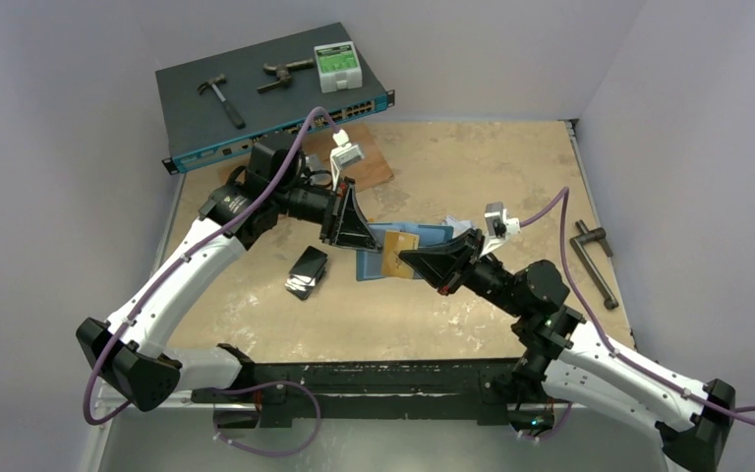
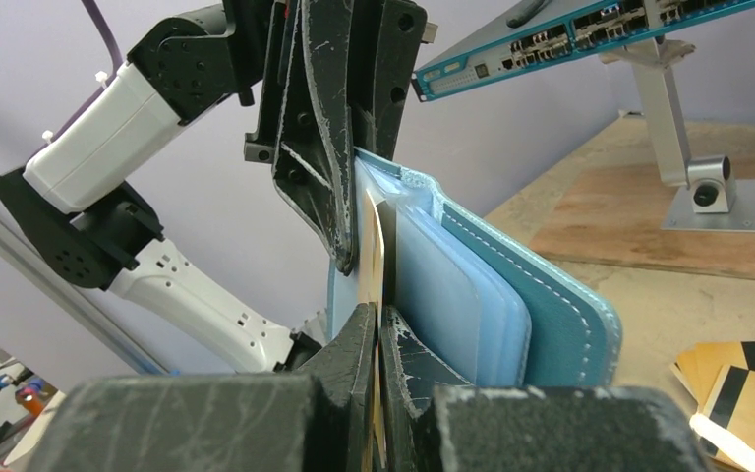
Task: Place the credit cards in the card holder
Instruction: Insert the credit card into the card holder.
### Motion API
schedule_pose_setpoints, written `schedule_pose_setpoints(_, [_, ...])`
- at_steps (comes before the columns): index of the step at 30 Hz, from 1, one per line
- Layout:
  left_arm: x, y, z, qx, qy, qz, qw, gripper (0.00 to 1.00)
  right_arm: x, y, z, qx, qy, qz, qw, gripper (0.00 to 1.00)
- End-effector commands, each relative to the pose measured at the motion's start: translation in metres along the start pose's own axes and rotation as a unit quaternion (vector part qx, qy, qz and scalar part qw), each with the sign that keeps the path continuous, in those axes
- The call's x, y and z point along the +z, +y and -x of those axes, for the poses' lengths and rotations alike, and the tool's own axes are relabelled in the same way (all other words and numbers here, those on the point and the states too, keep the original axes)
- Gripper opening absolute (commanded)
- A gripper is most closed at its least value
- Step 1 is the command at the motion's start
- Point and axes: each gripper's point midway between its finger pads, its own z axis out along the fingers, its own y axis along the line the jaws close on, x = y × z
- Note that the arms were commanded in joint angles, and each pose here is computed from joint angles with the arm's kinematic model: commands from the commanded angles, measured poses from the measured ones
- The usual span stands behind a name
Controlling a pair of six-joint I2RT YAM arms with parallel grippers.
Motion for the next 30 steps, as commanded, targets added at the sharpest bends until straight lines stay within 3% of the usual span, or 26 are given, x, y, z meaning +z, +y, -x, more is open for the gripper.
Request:
schedule_pose_setpoints(1, [-0.008, -0.052, 0.015, 0.065, -0.018, -0.074, 0.995, 0.06, 0.004, -0.019, -0.026, -0.010, 0.046, -0.036, 0.998, 0.00])
schedule_pose_setpoints(14, [-0.007, -0.050, 0.012, 0.049, -0.017, -0.078, 0.996, 0.07, 0.015, -0.018, -0.035, -0.015, 0.059, -0.043, 0.997, 0.00])
schedule_pose_setpoints(20, [-0.007, -0.050, 0.010, 0.040, -0.017, -0.080, 0.996, 0.18, 0.020, -0.020, -0.033, -0.020, 0.057, -0.054, 0.997, 0.00])
schedule_pose_setpoints(23, [-0.006, -0.048, 0.006, 0.034, -0.014, -0.081, 0.996, 0.17, 0.021, -0.022, -0.029, -0.018, 0.051, -0.064, 0.997, 0.11])
schedule_pose_setpoints(27, [-0.005, -0.042, -0.001, 0.023, -0.011, -0.076, 0.997, 0.02, 0.022, -0.024, -0.027, -0.018, 0.058, -0.077, 0.995, 0.28])
schedule_pose_setpoints(30, [-0.005, -0.032, -0.006, 0.006, -0.013, -0.064, 0.998, 0.00, 0.018, -0.029, -0.027, -0.017, 0.059, -0.094, 0.994, 0.36])
